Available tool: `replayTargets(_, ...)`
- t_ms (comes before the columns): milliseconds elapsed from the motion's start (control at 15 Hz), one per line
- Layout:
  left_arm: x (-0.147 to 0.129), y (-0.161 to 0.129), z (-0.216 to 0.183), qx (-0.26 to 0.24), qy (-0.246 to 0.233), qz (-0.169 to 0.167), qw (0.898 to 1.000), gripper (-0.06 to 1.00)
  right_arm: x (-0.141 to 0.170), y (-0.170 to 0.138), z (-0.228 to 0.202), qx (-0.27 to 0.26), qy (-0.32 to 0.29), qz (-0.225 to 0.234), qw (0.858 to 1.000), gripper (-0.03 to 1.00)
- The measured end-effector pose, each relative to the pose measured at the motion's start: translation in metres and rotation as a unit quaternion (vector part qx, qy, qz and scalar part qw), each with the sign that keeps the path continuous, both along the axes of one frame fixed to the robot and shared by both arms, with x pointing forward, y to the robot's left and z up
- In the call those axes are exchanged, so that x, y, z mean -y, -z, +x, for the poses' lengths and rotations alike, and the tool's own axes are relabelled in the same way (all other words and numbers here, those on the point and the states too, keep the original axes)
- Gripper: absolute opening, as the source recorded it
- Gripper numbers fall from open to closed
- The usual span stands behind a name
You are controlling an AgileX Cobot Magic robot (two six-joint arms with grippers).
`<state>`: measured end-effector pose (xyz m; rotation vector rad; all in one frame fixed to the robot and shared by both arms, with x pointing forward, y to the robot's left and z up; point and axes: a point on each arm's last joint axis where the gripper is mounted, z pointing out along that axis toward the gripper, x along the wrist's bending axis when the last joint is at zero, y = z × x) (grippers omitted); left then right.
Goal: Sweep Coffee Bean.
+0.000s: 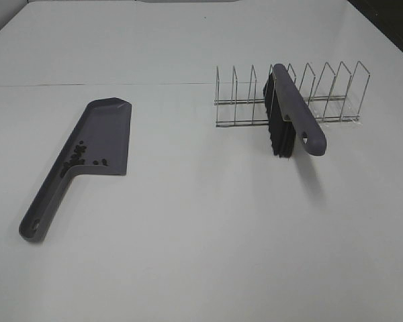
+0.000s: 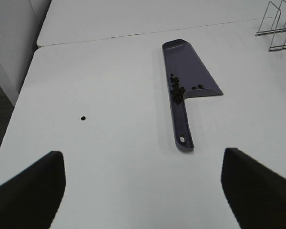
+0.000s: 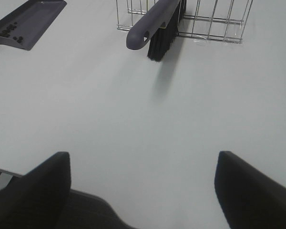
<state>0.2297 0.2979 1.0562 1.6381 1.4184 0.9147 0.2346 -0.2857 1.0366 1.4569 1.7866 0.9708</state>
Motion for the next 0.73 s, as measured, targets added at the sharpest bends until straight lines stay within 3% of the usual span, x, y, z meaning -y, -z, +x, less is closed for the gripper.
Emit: replayTargets(733,0.0000,0.0000,0.0000,0.000,0.000,0.000,1.000,0.81,0.0000,0.0000,0.0000,0.000,0.000,0.000,1.000,0.77)
